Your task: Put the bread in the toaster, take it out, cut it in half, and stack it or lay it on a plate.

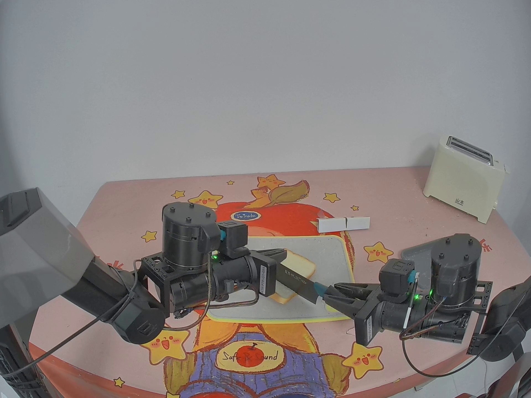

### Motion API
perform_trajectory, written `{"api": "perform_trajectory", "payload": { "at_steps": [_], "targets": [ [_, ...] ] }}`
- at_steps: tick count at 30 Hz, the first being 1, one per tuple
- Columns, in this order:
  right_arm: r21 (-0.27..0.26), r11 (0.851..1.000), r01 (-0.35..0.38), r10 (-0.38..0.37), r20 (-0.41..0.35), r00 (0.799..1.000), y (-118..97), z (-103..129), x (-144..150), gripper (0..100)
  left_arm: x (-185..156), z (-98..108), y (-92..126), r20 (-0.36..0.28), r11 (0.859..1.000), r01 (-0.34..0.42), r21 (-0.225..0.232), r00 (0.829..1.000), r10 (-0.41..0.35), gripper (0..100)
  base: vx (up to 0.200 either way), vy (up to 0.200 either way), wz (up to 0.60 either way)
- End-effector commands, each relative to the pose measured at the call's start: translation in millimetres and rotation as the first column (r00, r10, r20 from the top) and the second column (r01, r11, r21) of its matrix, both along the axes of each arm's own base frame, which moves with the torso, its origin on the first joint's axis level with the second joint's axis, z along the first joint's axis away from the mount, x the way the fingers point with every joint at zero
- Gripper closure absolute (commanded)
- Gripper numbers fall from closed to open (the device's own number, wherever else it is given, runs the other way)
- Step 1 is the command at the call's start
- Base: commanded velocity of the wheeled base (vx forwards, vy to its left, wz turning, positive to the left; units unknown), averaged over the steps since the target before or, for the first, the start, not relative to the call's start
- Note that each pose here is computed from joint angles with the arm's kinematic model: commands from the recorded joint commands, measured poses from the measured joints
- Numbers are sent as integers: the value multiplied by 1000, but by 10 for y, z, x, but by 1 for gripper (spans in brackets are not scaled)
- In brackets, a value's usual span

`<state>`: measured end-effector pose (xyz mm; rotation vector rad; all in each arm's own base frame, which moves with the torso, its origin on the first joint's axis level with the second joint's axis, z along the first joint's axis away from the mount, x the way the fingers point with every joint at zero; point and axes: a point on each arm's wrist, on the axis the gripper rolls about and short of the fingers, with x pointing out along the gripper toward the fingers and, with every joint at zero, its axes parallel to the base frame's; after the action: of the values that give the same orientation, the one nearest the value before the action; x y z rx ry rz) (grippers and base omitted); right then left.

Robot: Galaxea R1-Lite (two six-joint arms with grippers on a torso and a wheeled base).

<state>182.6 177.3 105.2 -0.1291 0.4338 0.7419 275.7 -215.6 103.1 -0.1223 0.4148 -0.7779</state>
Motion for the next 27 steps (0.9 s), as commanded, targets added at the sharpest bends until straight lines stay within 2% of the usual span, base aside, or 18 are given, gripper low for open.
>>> {"api": "perform_trajectory", "payload": {
  "at_steps": [1, 13, 19, 27],
  "targets": [
    [-7, 1000, 3, -3, -6, 1000, -7, -19, 4, 100, 9, 8, -3, 4, 1000, 0, -3, 1000, 0, 100, 0, 0, 0],
    [-16, 1000, 6, -6, -14, 1000, -14, -39, 3, 100, 34, 124, -15, 37, 1000, -3, -29, 999, 4, 100, 0, 0, 0],
    [-15, 1000, 6, -6, -11, 1000, -13, -36, 4, 100, 73, 388, 70, 99, 997, -25, -79, 995, 32, 100, 0, 0, 0],
    [-13, 1000, 5, -5, -11, 1000, -11, -37, 0, 100, 82, 256, 130, 64, 998, -44, -52, 997, 47, 100, 0, 0, 0]
  ]
}}
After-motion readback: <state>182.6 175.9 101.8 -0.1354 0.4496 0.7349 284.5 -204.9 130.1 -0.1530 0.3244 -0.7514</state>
